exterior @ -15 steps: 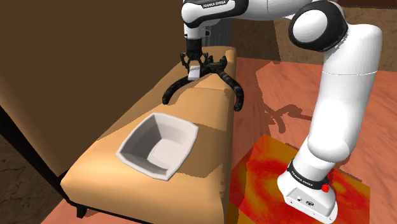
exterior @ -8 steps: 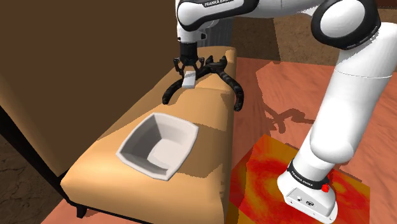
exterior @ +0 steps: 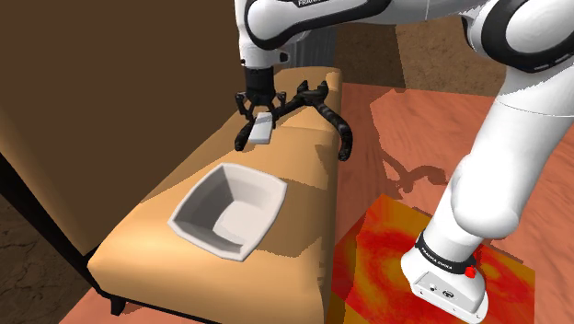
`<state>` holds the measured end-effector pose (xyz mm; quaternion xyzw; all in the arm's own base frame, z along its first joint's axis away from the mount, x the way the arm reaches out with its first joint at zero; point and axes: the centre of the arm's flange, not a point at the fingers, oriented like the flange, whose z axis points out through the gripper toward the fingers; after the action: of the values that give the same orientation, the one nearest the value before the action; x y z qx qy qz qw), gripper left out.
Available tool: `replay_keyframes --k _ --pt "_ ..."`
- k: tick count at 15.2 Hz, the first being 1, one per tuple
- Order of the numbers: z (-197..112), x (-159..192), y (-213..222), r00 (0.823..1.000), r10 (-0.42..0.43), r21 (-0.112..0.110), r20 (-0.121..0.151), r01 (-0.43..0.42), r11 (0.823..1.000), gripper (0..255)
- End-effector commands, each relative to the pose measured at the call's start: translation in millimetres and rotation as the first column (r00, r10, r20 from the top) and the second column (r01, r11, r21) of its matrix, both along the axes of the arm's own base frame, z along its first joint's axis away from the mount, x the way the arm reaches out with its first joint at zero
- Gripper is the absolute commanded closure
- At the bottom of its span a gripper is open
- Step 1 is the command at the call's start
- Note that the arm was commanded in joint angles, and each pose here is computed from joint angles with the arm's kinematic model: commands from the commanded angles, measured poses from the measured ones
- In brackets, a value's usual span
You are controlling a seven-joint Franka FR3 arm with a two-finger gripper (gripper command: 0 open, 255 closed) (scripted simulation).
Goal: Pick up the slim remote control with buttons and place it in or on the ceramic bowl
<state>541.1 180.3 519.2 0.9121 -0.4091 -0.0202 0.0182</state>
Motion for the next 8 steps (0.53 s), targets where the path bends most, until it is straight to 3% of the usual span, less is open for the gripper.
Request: replay_keyframes --k 1,8 --pt "0 -13 23 1.0 -0.001 0.0 0.001 0.001 1.0 255" --pt "1 -57 104 1.0 -0.001 0.0 0.001 0.001 1.0 255"
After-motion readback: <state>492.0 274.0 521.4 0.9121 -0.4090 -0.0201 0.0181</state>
